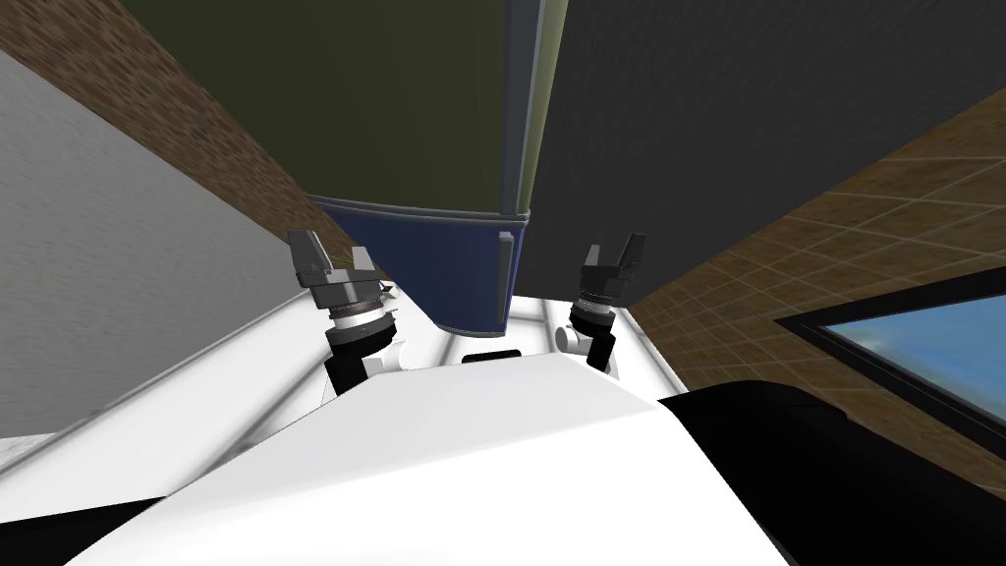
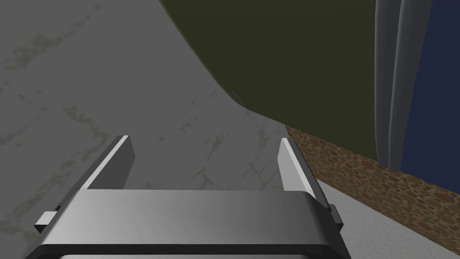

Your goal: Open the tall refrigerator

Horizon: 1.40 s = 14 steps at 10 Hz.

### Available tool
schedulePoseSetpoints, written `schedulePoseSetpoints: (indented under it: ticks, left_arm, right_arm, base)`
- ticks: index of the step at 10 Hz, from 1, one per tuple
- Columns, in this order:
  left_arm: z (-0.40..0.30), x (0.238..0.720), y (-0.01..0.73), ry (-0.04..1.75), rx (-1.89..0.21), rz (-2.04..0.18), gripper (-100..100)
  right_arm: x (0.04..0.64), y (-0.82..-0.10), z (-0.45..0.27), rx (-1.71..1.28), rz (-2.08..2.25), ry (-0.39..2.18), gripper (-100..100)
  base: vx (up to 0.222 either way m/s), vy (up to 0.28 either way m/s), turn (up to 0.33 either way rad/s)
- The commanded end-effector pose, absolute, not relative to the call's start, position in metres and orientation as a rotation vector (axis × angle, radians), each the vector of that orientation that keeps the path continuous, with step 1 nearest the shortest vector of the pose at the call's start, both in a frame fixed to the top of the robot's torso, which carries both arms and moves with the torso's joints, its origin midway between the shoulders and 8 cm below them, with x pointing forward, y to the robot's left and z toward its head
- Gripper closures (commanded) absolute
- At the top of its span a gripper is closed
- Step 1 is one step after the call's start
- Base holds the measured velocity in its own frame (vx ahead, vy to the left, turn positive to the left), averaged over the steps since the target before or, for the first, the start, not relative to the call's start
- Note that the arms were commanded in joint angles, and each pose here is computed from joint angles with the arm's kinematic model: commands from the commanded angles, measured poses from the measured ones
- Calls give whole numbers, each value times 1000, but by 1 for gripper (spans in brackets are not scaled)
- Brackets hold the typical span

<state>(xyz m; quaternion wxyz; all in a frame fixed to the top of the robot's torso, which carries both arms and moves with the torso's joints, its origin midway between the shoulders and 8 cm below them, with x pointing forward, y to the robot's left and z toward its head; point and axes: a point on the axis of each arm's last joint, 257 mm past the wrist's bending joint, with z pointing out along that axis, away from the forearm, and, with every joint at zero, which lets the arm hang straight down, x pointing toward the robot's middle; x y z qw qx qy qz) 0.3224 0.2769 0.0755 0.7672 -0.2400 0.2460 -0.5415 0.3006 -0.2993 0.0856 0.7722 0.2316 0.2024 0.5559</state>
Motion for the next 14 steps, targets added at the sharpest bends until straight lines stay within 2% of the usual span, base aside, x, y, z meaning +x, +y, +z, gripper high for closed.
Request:
schedulePoseSetpoints:
  ticks: [1,9,10,14]
  left_arm:
    - [75,322,277,534,-521,-1176,0]
    - [76,322,277,534,-521,-1176,0]
    - [76,326,269,575,-483,-1180,-100]
    - [80,340,250,673,-396,-1179,-100]
  right_arm:
    - [301,-299,86,502,1205,439,0]
    - [300,-299,86,502,1205,438,0]
    - [300,-299,86,502,1205,438,0]
    - [301,-299,86,502,1205,439,0]
  base:
    - [0,0,0]
    - [0,0,0]
    - [5,-9,3]
    - [-1,-27,5]
